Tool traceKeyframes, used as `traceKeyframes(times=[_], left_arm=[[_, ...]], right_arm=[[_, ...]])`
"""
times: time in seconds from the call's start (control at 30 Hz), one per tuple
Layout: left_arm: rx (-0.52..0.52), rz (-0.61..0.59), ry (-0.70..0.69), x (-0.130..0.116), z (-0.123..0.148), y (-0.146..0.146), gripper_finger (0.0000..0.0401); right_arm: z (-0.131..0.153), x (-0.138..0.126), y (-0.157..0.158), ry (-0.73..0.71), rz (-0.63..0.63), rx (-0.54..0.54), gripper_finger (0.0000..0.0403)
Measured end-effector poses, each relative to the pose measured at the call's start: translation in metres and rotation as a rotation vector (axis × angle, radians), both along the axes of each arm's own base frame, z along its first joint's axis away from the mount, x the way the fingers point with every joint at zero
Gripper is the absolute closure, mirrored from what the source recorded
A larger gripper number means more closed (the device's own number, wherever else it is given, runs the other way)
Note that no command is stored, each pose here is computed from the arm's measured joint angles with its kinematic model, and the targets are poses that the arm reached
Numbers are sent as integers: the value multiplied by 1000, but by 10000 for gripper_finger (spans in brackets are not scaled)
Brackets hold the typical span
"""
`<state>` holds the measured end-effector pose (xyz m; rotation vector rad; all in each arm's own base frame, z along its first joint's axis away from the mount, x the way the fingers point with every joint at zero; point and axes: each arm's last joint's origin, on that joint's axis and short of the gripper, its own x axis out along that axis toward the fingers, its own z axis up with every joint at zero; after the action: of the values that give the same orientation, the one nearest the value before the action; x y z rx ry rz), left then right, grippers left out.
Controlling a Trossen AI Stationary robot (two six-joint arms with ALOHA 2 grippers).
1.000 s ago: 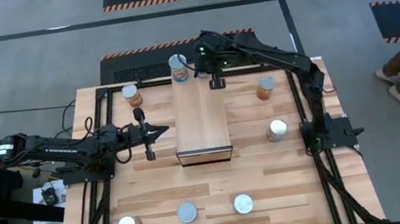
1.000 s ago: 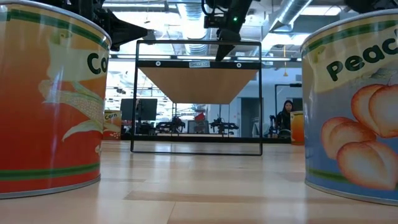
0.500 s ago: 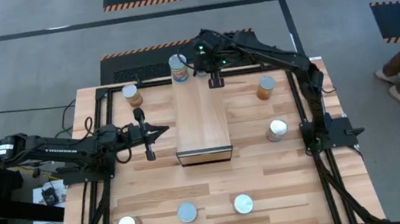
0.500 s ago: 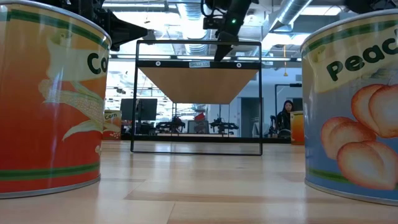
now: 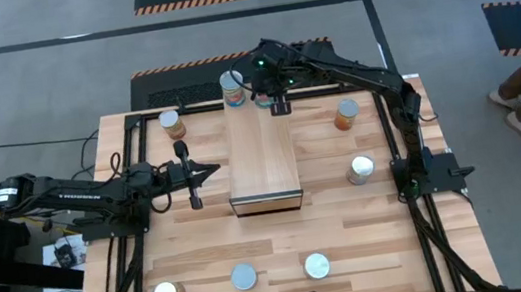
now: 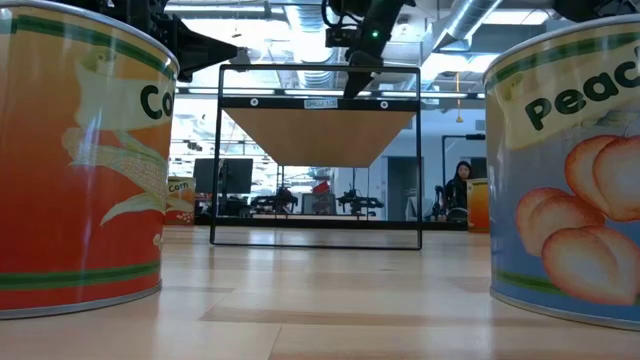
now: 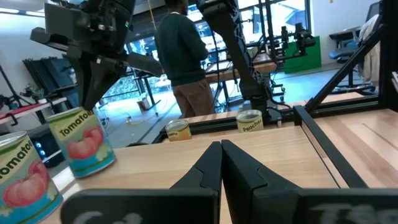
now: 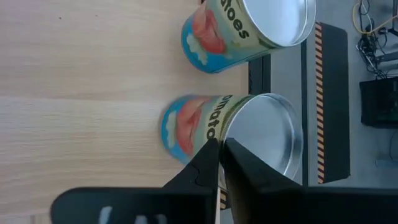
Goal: Pick and place cans onto a shelf
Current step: Put the canned tomatoes on the shelf aligned with other canned tomatoes
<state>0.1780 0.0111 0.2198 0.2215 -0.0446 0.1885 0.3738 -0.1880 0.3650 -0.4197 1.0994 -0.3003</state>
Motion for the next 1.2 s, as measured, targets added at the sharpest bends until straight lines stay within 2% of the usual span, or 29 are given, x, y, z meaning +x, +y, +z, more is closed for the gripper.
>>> traceKeyframes(times=[0.13, 0.4, 0.5, 0.6, 0.67, 0.9, 1.03, 1.2], left_arm=[[0, 0, 0, 0, 0, 0, 401], [0, 0, 0, 0, 0, 0, 401], [0, 0, 0, 0, 0, 0, 401], [-1, 0, 0, 0, 0, 0, 401], [0, -1, 0, 0, 0, 0, 401], [-6, -6, -2, 0, 0, 0, 401], [-9, -7, -3, 0, 0, 0, 401], [-9, -6, -5, 0, 0, 0, 401]], right_arm=[[1, 2, -1, -23, -1, -11, 337], [4, 6, 0, -59, 3, -32, 336], [8, 1, 6, -43, 12, -20, 348], [10, -7, 13, 14, 12, 12, 378], [5, -16, 10, 69, -20, 57, 393], [-12, -26, -11, 97, -141, 106, 387], [-20, -23, -18, 64, -155, 92, 398], [-21, -21, -24, 19, -162, 71, 389]])
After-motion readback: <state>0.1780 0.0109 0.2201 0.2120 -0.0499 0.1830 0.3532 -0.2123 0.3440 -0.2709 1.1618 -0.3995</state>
